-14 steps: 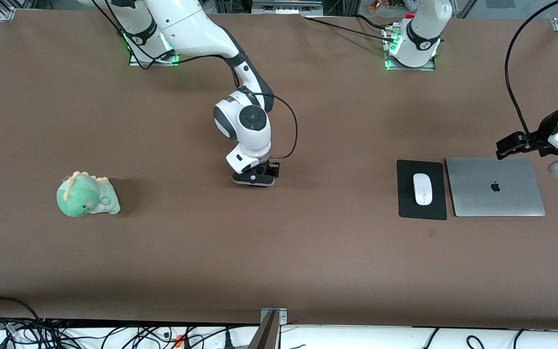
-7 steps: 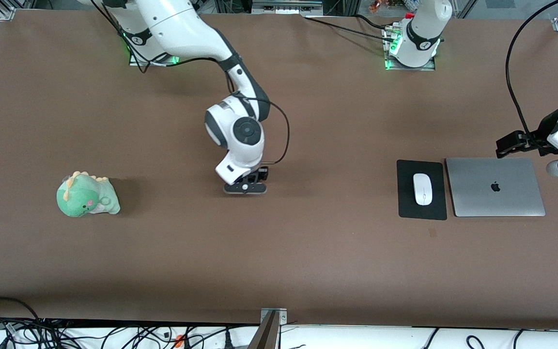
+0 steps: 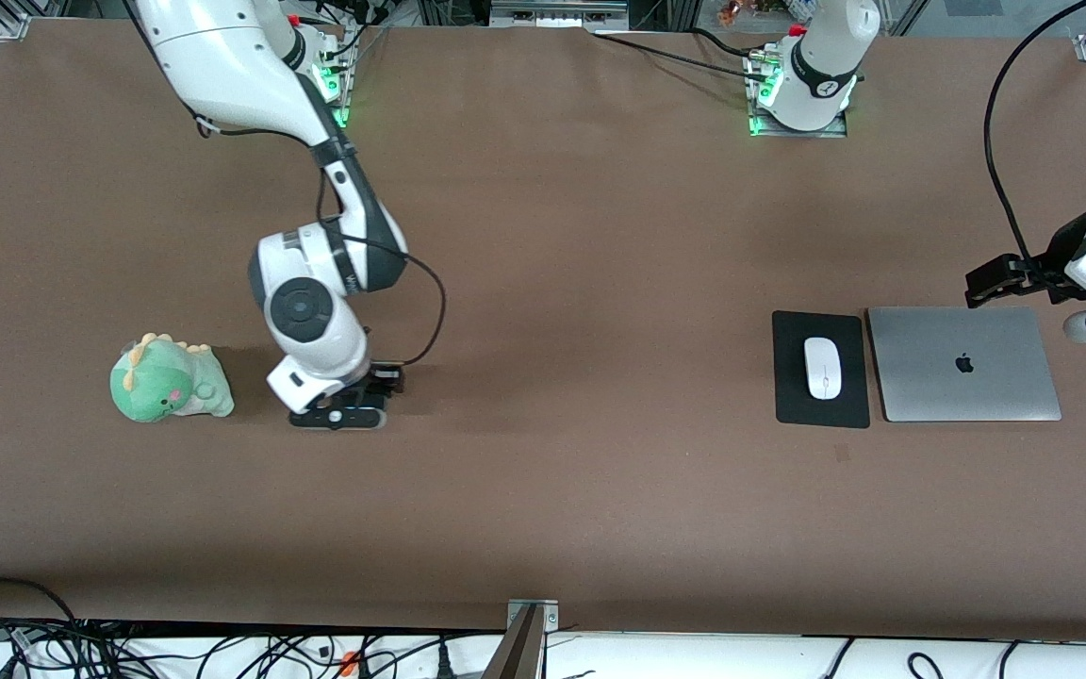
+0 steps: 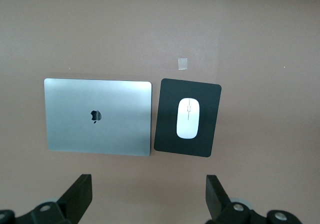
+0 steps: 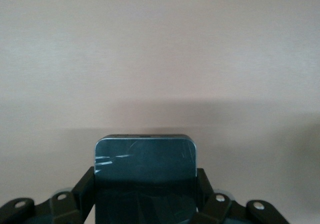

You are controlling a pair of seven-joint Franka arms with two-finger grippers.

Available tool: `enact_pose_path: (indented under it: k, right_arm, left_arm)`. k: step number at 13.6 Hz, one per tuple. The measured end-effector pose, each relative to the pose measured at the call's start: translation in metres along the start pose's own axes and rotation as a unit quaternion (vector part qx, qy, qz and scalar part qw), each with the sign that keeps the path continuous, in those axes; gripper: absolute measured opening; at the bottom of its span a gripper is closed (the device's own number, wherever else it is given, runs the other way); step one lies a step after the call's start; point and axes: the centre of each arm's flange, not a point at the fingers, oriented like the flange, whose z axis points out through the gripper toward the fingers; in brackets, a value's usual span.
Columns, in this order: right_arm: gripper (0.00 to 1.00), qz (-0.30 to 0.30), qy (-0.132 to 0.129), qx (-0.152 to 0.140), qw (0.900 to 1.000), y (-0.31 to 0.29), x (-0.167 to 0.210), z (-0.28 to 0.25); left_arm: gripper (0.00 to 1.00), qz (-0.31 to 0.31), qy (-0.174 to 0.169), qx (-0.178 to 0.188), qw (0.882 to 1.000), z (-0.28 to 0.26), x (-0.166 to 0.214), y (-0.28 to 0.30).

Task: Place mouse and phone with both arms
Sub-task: 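Carry the phone with the right gripper toward the green plush toy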

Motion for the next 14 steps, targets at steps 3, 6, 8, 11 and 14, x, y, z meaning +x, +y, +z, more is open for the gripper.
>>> enact_pose_path:
  k: [3,6,8,11,14]
  right_arm:
    - [0.81,-0.015,0.004,0.03,0.999,0.066,-0.009,0.024]
    - [0.81,-0.025,0.011,0.04,0.999,0.113,-0.02,0.046]
    - [0.81,-0.035,0.027,0.038,0.998,0.128,-0.029,0.059]
    - [0.81,-0.053,0.044,0.034,0.997,0.136,-0.041,0.073]
    - [0.81,-0.054,0.045,0.031,0.997,0.141,-0.048,0.081]
  left_arm:
    - [1.0,0.0,0.001,0.0,1.0,-0.001,0.0,0.0]
    - [1.0,0.001,0.001,0.0,1.0,-0.001,0.0,0.001]
    - [1.0,0.002,0.001,0.0,1.0,0.0,0.0,0.002]
    - [1.0,0.002,0.004,0.0,1.0,-0.002,0.001,0.003]
    - [1.0,-0.001,0.015,-0.001,1.0,-0.013,0.002,0.0]
